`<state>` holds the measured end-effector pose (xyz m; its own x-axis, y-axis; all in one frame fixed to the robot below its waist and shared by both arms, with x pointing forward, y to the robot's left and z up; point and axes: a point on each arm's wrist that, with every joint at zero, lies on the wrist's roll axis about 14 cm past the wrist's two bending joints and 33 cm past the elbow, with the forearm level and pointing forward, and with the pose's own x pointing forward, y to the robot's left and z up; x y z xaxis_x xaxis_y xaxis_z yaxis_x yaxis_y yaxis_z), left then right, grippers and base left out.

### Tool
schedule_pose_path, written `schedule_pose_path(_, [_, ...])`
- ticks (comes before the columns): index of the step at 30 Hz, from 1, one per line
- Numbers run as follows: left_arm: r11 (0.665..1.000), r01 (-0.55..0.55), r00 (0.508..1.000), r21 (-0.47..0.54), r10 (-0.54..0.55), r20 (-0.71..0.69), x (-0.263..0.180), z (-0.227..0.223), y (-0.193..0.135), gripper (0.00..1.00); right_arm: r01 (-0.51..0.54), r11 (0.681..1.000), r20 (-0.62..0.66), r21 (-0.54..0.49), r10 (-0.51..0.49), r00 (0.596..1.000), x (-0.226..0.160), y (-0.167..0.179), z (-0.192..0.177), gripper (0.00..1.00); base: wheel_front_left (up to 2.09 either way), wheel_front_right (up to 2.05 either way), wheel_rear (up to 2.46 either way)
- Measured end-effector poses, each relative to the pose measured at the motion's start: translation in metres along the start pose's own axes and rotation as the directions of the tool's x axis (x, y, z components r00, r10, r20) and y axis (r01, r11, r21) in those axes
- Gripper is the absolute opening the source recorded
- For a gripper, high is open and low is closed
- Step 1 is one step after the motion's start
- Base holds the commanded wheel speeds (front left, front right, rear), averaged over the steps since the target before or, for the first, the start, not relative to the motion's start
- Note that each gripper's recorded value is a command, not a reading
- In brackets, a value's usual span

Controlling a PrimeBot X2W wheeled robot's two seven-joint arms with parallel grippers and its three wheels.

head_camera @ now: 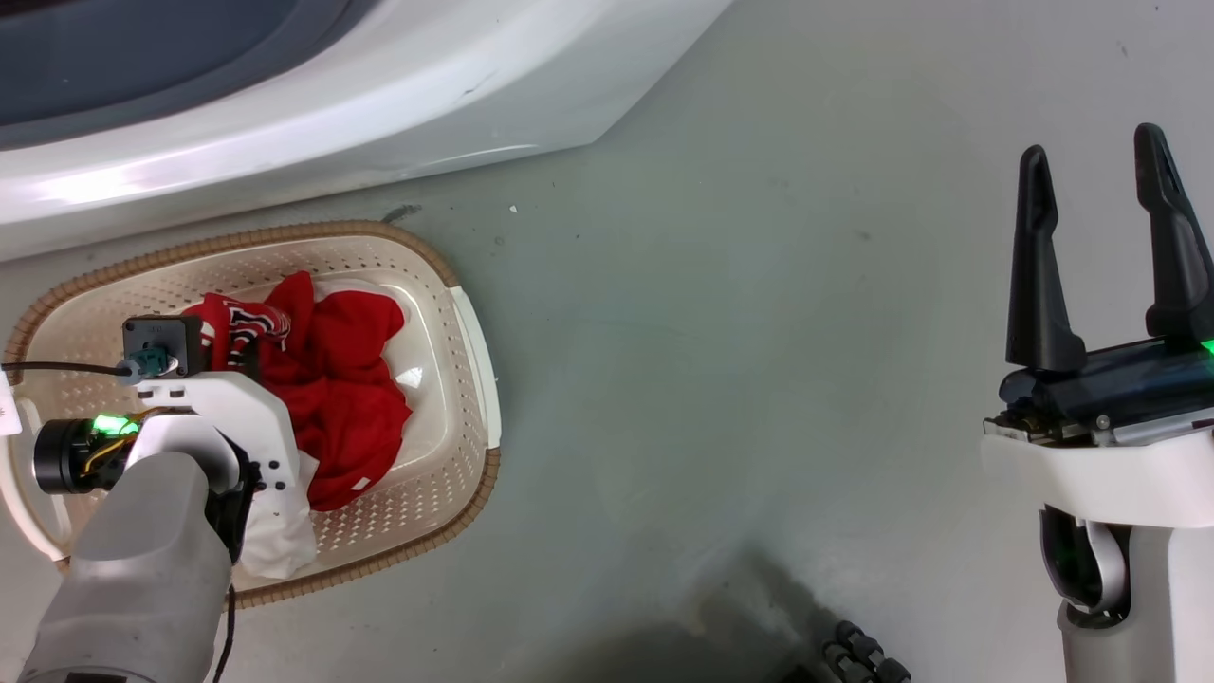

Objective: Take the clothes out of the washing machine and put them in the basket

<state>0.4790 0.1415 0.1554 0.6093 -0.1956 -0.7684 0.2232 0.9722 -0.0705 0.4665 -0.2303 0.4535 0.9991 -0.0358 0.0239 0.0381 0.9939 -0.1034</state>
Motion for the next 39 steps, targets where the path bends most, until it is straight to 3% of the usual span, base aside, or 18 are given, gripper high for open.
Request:
schedule_pose_path(8, [1.000,-0.020,0.990,-0.006,0.020,0.138,-0.026,0.048,0.004,1.00,-0.006,1.000,0.051,0.006,0.005,0.999,-0.003,0.002,0.023,1.00,0.00,0.00,0.00])
schedule_pose_path(14, [0.999,-0.008,0.951,-0.038,0.019,0.310,-0.067,0.098,0.001,1.00,0.015,1.000,0.084,-0.001,-0.015,0.996,-0.015,-0.005,0.044,1.00,0.00,0.00,0.00])
schedule_pose_path(20, [1.000,-0.012,0.861,-0.026,0.024,0.508,-0.129,0.154,0.000,1.00,0.025,1.000,0.112,0.006,-0.025,0.993,-0.032,-0.008,0.062,1.00,0.00,0.00,0.00])
schedule_pose_path(25, [0.999,-0.040,0.743,-0.036,0.054,0.667,-0.194,0.192,0.006,1.00,0.009,1.000,0.166,0.020,-0.012,0.986,-0.044,-0.002,0.085,1.00,0.00,0.00,0.00])
schedule_pose_path(31, [0.994,-0.096,0.616,-0.058,0.105,0.781,-0.267,0.200,0.011,1.00,-0.007,0.999,0.220,0.036,-0.001,0.975,-0.063,0.003,0.108,1.00,0.00,0.00,0.00])
schedule_pose_path(39, [0.987,-0.135,0.528,-0.091,0.149,0.836,-0.329,0.174,-0.003,1.00,-0.024,0.998,0.245,0.057,0.009,0.969,-0.093,0.007,0.119,1.00,0.00,0.00,0.00])
